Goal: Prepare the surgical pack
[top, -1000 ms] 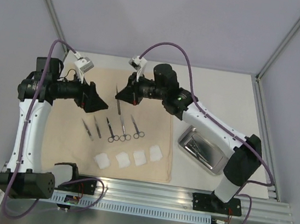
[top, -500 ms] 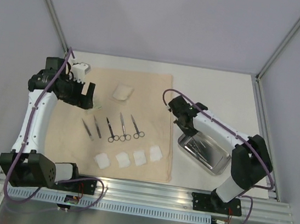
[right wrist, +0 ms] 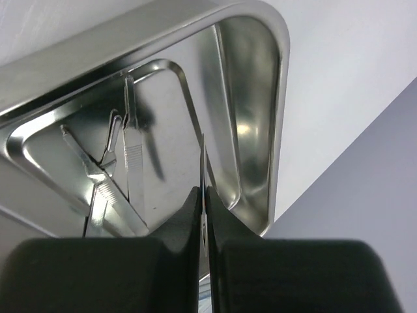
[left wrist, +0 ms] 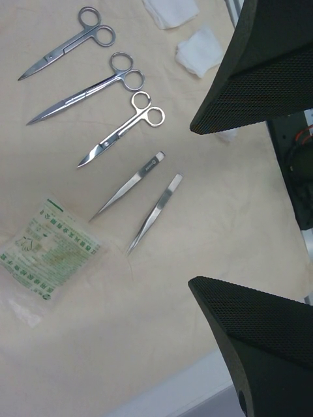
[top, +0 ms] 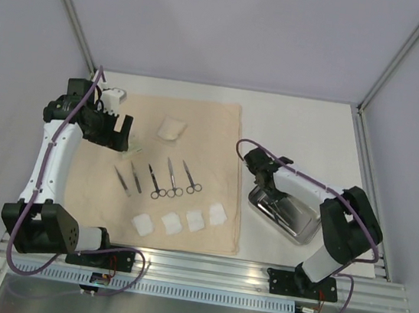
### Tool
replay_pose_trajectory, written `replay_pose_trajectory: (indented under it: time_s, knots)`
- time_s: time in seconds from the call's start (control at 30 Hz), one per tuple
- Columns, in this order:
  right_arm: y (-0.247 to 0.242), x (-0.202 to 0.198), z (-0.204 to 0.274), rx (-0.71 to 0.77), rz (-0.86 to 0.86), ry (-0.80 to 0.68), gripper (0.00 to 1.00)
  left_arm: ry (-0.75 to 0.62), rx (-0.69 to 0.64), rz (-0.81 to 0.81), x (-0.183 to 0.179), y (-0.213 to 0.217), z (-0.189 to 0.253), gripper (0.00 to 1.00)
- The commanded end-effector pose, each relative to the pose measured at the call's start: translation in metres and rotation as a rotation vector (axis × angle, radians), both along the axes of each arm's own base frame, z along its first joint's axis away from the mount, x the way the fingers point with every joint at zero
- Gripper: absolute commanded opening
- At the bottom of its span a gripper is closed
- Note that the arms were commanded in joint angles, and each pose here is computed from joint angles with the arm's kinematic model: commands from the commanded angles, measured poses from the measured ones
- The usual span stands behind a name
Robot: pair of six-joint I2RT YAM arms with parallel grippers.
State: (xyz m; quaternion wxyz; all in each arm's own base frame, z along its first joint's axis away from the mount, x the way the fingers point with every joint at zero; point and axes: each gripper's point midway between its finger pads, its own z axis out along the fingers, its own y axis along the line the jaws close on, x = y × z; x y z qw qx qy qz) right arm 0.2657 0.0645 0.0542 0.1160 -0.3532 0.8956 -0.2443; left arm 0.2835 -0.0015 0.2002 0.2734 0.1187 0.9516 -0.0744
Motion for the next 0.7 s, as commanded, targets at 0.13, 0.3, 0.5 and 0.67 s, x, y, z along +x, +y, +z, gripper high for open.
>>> replay_pose_trajectory:
  time_s: [0.13,0.3,0.5,0.67]
  knots:
    - [0.010,0.012,-0.011,0.067,0.066,-0.041,0.00,-0.035,0.013,0.018,0.006,0.002,0.012,1.00]
    - [0.013,0.003,-0.017,0.095,0.081,0.007,0.01,-0.035,0.015,0.018,0.005,0.002,0.014,1.00]
    - [0.011,0.001,-0.025,0.077,0.085,0.028,0.01,-0.037,0.019,0.017,0.003,0.003,0.015,1.00]
    - [0.011,0.001,-0.033,0.062,0.078,0.058,0.02,-0.041,0.031,0.021,0.001,0.005,0.015,1.00]
